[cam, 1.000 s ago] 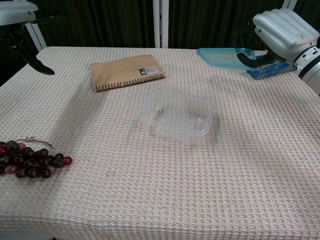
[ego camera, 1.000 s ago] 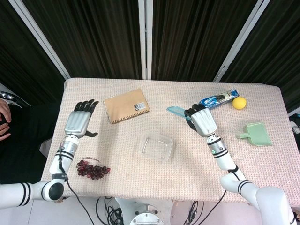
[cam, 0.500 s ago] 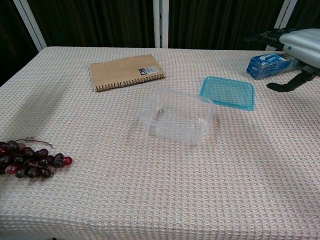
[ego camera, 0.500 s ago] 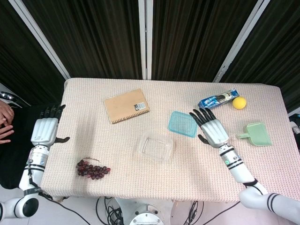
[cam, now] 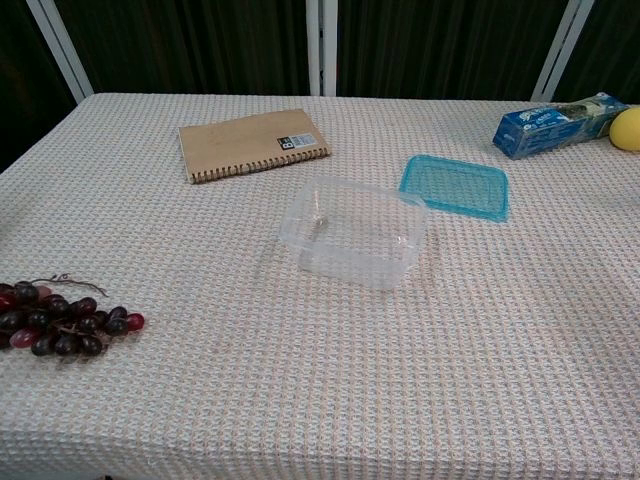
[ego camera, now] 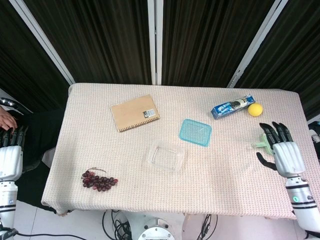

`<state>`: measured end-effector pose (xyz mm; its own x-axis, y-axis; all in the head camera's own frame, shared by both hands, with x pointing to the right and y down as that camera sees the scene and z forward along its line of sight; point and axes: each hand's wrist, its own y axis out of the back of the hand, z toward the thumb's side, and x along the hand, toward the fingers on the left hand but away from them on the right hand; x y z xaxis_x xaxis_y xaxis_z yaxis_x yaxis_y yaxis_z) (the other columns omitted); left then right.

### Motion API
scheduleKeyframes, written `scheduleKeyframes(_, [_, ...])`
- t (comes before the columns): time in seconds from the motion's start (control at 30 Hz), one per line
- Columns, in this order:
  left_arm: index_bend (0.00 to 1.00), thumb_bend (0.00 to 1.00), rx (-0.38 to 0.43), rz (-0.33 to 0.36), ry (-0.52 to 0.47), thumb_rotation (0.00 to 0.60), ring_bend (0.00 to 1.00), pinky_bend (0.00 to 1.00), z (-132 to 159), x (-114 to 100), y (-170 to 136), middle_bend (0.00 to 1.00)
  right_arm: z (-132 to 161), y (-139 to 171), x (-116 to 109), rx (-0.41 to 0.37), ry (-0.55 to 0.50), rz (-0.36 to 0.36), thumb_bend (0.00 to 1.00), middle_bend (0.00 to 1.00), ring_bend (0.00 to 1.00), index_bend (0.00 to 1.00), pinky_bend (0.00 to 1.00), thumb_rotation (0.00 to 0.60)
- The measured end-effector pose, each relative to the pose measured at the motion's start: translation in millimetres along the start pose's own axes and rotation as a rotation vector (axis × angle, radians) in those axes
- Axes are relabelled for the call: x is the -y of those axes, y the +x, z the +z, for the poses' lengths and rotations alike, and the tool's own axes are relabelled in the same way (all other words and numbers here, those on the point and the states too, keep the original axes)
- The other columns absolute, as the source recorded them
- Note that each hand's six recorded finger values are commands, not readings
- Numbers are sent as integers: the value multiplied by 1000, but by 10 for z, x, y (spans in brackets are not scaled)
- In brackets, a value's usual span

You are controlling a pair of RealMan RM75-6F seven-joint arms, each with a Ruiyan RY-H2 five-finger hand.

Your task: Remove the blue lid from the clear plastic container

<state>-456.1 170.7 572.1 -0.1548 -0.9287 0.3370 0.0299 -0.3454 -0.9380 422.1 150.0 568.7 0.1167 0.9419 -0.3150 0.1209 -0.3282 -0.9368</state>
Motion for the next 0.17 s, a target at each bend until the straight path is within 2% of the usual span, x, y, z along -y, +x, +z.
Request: scheduleKeyframes(0.17, [71, 0, -25, -10, -37, 600, 0, 0, -82, 47, -308, 64, -109, 354, -33, 44, -33, -20, 227, 124, 0, 0, 19, 600])
